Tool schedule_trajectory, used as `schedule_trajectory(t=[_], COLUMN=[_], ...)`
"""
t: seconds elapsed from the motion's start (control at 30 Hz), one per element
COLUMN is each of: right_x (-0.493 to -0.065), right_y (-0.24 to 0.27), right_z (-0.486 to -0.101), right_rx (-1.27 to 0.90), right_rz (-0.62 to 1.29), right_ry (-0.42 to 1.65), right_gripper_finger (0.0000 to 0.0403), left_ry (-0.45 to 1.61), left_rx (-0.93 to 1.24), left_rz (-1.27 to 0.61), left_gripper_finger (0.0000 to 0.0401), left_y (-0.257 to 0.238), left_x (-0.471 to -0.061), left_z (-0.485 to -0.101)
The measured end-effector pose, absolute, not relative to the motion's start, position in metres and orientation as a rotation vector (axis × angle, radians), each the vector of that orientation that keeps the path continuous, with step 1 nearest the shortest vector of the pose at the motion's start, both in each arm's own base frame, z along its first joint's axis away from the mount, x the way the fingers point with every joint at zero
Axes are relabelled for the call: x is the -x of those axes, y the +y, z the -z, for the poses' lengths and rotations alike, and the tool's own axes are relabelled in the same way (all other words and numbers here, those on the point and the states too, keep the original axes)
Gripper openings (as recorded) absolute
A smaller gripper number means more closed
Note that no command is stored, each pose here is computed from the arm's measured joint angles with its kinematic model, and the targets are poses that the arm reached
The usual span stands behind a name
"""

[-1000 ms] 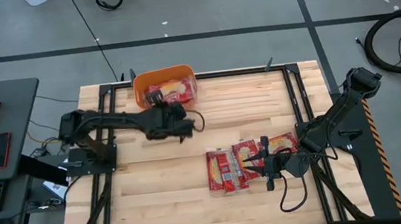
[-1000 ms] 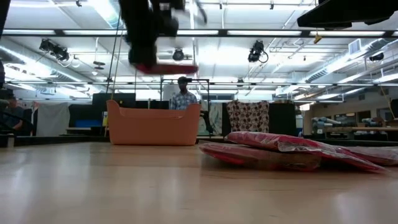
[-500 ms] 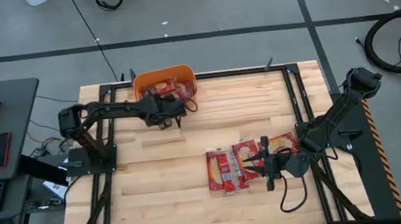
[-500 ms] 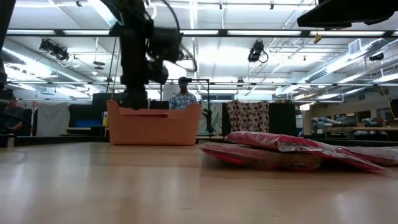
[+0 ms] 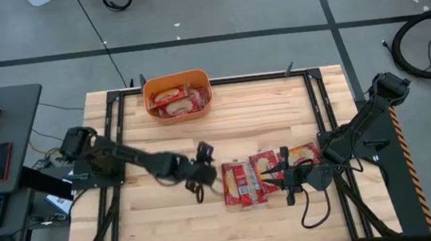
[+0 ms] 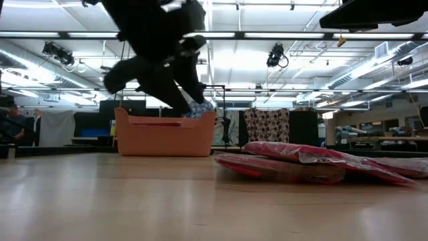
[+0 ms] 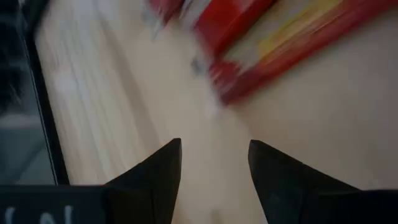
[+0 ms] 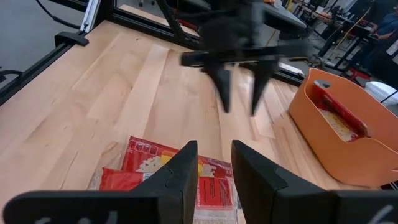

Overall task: Sort popcorn bags into baskets
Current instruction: Put the red popcorn bag into the orange bin

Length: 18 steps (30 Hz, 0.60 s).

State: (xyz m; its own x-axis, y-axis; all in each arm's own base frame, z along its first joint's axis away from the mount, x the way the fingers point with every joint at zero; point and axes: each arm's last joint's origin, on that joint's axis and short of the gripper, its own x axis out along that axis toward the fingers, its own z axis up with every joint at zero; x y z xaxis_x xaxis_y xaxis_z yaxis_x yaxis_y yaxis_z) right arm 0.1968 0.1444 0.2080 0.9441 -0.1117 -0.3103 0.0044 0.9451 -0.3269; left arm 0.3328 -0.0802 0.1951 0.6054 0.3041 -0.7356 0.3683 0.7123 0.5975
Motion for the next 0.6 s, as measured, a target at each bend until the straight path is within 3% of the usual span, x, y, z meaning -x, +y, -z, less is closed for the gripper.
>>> schedule_trajectory(t=[0.2,0.37,0.6], right_x=[-0.197,-0.2,-0.201], right_y=[0.144,0.142,0.14], right_z=[-0.209,-0.21,-0.209], right_rx=[0.323,0.315,0.316], right_rz=[0.061,0.074,0.055], right_ry=[0.324,0.315,0.331], right_gripper_finger=[0.0103,0.0103,0.0103], left_ry=[0.835,0.783,0.837], left_rx=[-0.797,-0.743,-0.922], left_rz=[0.01,-0.014,0.085], left_gripper_finger=[0.0189,0.0177,0.0163], left_y=[-0.114,-0.13,-0.146], left_x=[-0.33,-0.36,-0.401], left_z=[-0.179,-0.175,-0.159])
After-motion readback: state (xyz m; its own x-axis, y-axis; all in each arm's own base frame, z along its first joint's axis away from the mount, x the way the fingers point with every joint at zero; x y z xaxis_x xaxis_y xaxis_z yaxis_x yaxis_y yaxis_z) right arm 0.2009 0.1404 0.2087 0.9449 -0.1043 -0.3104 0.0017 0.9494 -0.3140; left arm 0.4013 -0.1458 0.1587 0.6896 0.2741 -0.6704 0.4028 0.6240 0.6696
